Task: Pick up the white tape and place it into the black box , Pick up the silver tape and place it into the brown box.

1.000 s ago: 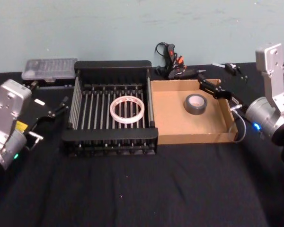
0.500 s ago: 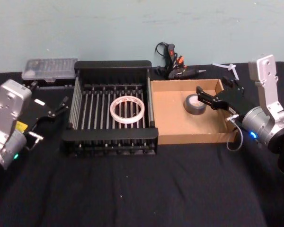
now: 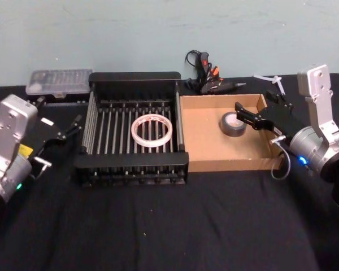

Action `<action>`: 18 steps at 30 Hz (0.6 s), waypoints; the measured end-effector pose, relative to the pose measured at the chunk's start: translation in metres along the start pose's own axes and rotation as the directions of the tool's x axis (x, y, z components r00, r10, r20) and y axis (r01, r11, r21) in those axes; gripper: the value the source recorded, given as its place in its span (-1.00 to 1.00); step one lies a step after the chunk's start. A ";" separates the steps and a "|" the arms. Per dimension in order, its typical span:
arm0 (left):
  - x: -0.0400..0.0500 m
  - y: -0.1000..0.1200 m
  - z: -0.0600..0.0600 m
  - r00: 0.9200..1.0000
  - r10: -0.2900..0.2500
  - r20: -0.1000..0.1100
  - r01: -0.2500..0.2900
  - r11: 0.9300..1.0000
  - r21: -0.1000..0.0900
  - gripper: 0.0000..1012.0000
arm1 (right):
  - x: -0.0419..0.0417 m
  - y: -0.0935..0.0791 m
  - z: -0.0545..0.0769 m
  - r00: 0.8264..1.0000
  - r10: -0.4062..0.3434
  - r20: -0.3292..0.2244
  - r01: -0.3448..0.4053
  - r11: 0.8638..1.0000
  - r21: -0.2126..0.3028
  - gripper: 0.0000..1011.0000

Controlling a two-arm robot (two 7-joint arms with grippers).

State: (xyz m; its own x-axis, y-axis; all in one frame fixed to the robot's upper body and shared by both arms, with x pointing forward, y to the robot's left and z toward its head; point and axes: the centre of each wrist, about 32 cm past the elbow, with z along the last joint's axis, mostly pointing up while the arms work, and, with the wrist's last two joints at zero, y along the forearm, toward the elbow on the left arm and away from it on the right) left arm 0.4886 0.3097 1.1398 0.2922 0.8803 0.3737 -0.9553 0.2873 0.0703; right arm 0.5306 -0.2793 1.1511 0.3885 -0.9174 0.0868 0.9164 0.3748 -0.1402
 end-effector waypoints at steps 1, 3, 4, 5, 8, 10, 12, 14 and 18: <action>0.0000 0.000 0.000 1.000 0.000 0.000 0.000 1.000 0.000 0.98 | 0.0000 0.000 0.000 1.000 0.000 0.000 0.000 1.000 0.000 0.98; 0.0000 0.000 0.000 1.000 0.000 0.000 0.000 1.000 0.000 0.98 | 0.0001 0.000 0.000 1.000 0.000 0.000 0.000 1.000 0.000 0.98; 0.0000 0.000 0.000 1.000 0.000 0.000 0.000 1.000 0.000 0.98 | 0.0002 0.000 0.000 1.000 0.000 0.000 0.000 1.000 0.001 0.98; 0.0000 0.000 0.000 1.000 0.000 0.000 0.000 1.000 0.000 0.98 | 0.0002 0.000 0.000 1.000 0.000 0.000 0.000 1.000 0.001 0.98; 0.0000 0.000 0.000 1.000 0.000 0.000 0.000 1.000 0.000 0.98 | 0.0003 0.000 0.000 1.000 0.000 0.000 0.000 1.000 0.001 0.98; 0.0000 0.000 0.000 1.000 0.000 0.000 0.000 1.000 0.000 0.98 | 0.0003 0.000 0.000 1.000 0.000 0.000 0.000 1.000 0.001 0.98; 0.0000 0.000 0.000 1.000 0.000 0.000 0.000 1.000 0.000 0.98 | 0.0003 0.000 0.000 1.000 0.000 0.000 0.000 1.000 0.001 0.98; 0.0000 0.000 0.000 1.000 0.000 0.000 0.000 1.000 0.000 0.98 | 0.0003 0.000 0.000 1.000 0.000 0.000 0.000 1.000 0.001 0.98; 0.0000 0.000 0.000 1.000 0.000 0.000 0.000 1.000 0.000 0.98 | 0.0003 0.000 0.000 1.000 0.000 0.000 0.000 1.000 0.002 0.98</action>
State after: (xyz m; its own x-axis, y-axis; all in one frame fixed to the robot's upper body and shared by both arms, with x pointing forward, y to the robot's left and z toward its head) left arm 0.4886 0.3096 1.1398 0.2923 0.8803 0.3737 -0.9552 0.2874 0.0702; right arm 0.5304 -0.2797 1.1513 0.3886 -0.9173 0.0865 0.9166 0.3752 -0.1383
